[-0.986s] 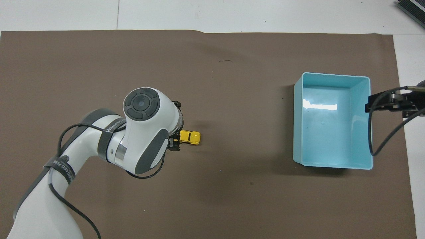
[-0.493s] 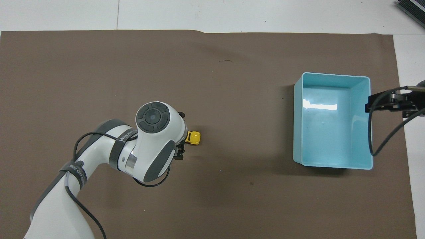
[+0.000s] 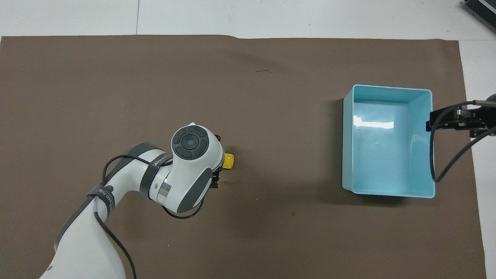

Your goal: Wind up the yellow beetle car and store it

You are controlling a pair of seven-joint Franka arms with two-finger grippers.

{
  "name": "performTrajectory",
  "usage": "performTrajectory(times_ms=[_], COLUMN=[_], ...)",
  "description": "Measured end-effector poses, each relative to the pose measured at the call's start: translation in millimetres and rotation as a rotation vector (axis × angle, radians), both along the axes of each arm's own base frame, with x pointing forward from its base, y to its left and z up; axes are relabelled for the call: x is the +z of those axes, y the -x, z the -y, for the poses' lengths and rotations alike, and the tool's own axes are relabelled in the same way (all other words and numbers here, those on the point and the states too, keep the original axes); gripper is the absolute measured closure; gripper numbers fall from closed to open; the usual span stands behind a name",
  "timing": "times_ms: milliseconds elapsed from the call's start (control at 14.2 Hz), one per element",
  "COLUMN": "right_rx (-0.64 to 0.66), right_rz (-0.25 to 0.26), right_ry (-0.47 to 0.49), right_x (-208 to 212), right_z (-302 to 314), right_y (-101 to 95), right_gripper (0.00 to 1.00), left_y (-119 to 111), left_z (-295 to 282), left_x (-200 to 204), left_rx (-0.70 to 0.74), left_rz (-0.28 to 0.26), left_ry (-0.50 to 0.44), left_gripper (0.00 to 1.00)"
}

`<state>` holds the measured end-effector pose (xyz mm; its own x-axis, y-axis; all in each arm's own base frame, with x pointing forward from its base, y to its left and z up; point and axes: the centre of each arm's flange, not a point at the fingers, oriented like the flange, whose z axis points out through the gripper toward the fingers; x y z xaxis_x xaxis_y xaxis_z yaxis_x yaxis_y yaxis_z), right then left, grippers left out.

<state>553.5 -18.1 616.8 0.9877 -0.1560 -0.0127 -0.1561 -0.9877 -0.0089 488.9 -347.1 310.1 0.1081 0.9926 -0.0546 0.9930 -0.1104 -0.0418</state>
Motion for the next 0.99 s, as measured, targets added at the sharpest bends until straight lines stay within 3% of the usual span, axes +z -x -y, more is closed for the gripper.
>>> performTrajectory(times_ms=[493, 775, 845, 986], right_rx=[0.000, 0.000, 0.000, 0.000], right_rz=[0.000, 0.000, 0.000, 0.000], right_ry=[0.000, 0.000, 0.000, 0.000], right_x=[0.0, 0.0, 0.0, 0.0], right_z=[0.0, 0.0, 0.0, 0.0], right_y=[0.0, 0.0, 0.0, 0.0], right_gripper=[0.00, 0.00, 0.00, 0.00], left_y=[-4.7, -8.3, -8.6, -8.7], left_z=[-4.2, -5.8, -5.7, -5.9], left_x=[1.6, 4.5, 5.6, 5.4], left_rx=[0.006, 0.011, 0.011, 0.011], left_rz=[0.008, 0.016, 0.018, 0.017], left_ry=[-0.004, -0.001, 0.000, 0.000], left_gripper=[0.03, 0.51, 0.56, 0.56])
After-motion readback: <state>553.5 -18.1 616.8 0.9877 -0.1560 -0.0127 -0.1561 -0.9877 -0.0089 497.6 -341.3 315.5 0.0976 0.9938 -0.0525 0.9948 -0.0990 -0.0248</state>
